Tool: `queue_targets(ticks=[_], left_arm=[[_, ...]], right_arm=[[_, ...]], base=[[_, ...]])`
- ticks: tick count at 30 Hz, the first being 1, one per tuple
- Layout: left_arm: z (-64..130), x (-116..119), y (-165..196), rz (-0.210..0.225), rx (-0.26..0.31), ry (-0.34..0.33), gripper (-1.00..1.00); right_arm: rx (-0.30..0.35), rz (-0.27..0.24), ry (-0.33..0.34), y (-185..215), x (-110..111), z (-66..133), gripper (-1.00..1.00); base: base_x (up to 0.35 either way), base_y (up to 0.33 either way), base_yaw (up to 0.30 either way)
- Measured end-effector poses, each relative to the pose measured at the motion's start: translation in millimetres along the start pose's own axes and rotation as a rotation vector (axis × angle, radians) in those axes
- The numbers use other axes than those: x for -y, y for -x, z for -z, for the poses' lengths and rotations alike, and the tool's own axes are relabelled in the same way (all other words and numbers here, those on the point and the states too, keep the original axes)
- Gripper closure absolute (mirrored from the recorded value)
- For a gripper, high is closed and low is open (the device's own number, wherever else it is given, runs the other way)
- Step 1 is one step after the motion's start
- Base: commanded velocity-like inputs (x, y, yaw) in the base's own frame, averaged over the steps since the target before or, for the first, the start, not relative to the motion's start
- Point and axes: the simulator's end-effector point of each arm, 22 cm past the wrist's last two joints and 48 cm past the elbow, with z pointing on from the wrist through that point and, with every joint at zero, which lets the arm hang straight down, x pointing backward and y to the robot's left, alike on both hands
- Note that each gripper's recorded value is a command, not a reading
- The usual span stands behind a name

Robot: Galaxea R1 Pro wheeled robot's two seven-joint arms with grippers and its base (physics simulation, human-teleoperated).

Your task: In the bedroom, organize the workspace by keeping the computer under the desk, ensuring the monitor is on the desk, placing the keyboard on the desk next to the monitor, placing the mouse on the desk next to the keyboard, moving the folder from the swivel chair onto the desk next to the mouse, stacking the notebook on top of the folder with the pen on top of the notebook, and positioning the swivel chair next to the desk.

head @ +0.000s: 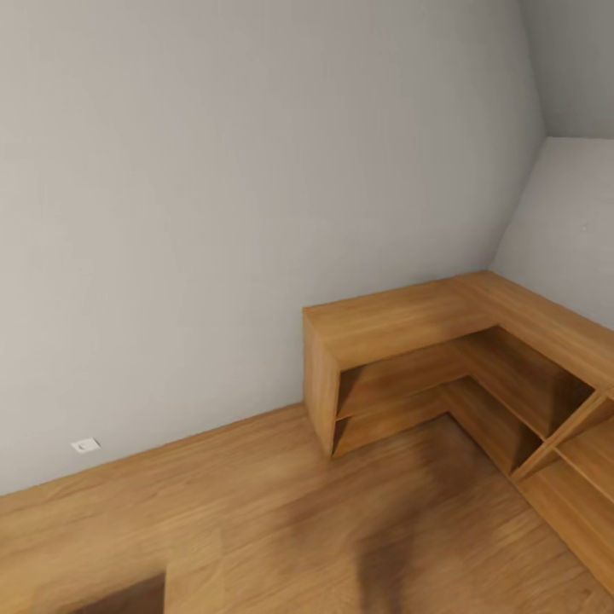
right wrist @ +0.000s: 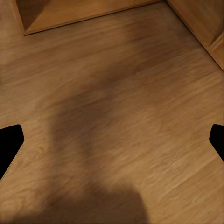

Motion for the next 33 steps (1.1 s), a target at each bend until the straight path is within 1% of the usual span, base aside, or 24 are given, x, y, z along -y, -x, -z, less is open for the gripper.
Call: queue_targets(ticks=[6,16,28,33], left_arm=[[-0.1,0.7,-0.1,-0.001,-0.001,-0.002,-1.00],[-0.1,1.0,-0.4,-0.002,-0.002,-0.003,-1.00],[0.1,1.2,-0.1,-0.002,-0.001,-0.004,-1.00],[0.0,3.7,0.7,-0.002,0.002,-0.009,-1.00]], right_arm=[[0.001,0.001,-0.001,0.2,1.7,-0.5,-1.00],[0.002,0.001,-0.002,0.2,2.6,-0.6,-1.00],[0.003,0.001,-0.003,0.7,2.8,-0.5,-1.00],[0.005,0.000,-0.002,1.7,2.7,-0.8,-1.00]], base=[[0.053,0.008,-0.200],[0.031,0.001,-0.262],[0.283,0.000,-0.269],[0.152,0.000,-0.262]])
